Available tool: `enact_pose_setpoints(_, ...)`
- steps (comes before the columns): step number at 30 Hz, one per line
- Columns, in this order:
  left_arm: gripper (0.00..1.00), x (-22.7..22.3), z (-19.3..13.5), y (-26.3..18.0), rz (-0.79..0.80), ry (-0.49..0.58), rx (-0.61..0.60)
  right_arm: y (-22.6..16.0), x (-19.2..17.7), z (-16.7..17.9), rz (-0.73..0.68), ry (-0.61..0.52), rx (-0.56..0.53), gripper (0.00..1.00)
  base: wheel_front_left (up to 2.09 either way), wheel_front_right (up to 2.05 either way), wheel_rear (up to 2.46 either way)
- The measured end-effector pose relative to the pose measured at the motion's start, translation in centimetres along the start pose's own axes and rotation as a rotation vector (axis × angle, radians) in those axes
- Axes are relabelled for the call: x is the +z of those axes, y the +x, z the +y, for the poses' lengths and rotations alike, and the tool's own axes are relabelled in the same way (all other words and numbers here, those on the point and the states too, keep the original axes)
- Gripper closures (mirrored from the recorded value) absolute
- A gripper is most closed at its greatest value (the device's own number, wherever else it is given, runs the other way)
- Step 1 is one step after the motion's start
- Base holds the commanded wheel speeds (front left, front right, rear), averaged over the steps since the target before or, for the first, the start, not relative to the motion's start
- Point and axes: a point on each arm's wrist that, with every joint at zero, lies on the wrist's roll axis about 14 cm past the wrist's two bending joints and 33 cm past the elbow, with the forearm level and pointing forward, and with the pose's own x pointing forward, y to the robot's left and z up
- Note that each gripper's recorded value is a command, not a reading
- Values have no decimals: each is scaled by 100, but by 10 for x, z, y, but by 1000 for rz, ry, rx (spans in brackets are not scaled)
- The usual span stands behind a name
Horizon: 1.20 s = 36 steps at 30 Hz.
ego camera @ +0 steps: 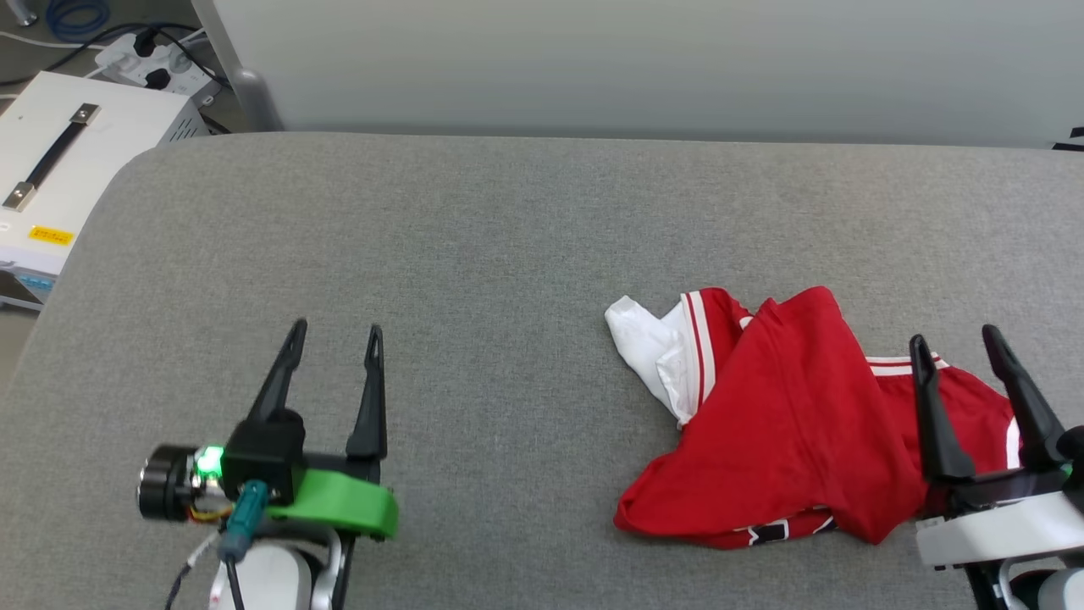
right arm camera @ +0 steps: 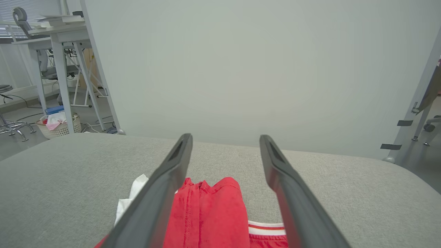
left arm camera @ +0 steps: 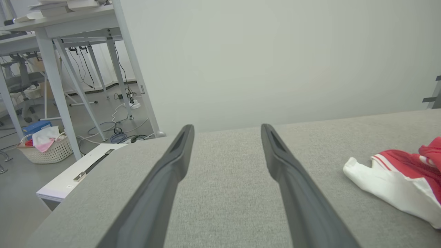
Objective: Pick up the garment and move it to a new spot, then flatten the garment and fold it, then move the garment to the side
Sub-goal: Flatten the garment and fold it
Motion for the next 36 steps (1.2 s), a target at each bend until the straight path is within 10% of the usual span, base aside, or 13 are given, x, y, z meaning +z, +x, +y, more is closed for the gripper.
enact_pose_setpoints(15, 0, 37, -60, 103, -56, 78, -388, -4, -19, 1, 50, 34, -22, 0, 0, 0, 0)
enact_pose_setpoints(36, 0, -92, -188, 92, 875, 305, -1000, 4, -28, -38, 66, 1, -144, 0, 0, 0, 0)
